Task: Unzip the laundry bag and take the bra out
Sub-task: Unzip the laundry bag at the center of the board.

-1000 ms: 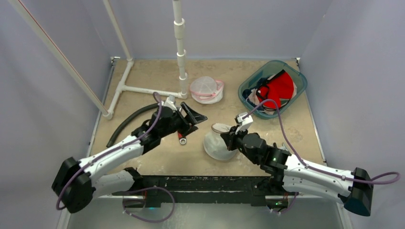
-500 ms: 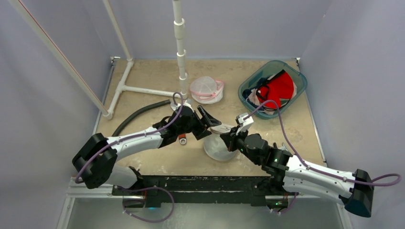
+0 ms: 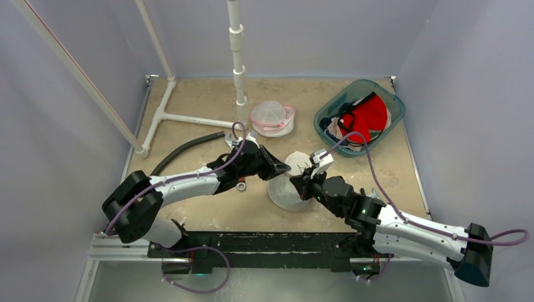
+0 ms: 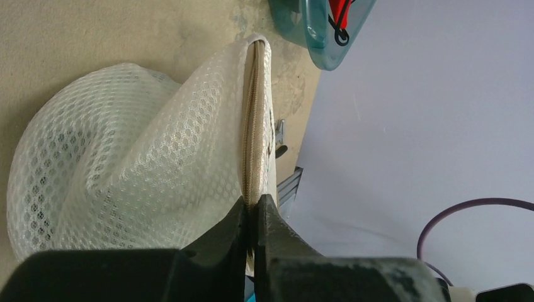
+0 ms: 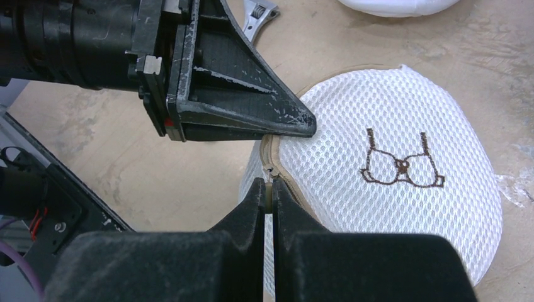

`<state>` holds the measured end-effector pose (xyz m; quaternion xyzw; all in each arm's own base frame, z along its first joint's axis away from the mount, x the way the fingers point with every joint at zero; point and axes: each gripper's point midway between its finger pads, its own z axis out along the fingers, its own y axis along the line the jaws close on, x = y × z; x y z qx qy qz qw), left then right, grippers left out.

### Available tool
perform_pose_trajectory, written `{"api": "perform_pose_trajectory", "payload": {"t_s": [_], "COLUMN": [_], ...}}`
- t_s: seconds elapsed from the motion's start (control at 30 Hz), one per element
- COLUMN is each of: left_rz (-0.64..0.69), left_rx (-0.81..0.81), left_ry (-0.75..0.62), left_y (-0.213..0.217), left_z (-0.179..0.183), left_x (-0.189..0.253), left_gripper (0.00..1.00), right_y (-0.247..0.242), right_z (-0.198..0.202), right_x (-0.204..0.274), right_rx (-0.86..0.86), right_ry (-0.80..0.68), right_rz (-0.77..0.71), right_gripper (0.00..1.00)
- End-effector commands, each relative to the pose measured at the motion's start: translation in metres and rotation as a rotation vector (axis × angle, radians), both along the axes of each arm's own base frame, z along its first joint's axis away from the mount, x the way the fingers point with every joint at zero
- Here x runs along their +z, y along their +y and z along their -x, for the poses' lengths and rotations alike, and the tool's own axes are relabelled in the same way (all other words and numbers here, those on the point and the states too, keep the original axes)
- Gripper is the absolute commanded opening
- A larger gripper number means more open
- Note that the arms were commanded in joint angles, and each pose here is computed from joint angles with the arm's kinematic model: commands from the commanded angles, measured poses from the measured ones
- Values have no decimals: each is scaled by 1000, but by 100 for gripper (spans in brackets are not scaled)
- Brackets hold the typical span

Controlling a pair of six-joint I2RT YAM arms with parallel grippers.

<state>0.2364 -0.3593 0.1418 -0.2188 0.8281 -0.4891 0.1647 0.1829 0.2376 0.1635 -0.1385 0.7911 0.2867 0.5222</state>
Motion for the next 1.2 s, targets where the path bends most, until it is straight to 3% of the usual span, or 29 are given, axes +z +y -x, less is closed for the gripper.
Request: {"api": "perform_pose_trajectory", "payload": {"t_s": [0.0,0.5,0.77,0.87,1.17], "left_rz": [34,-14,-17,57,65], "left_rx": [9,202,-15,-97,-194], "left_ry": [-70,-222,-287,-279,-387], "left_y": [-2,79,77,77,100], "left_z": [-11,-53,-45,-39,-47], "left_x": [20,68,70,70,95], "left_gripper": [0,0,0,0,0], "right_y": [7,17,-4,-5,-23], "right_z": [1,4,-16,-19,-28], "right_x": [27,47,21,6,-3], "right_rx": [31,79,-101,-133,-248], "right_ry": [-47,-48,-44,-12,-15], "right_rz": [-58,-64,-42,-32,-14], "right_gripper": [0,0,0,0,0]}}
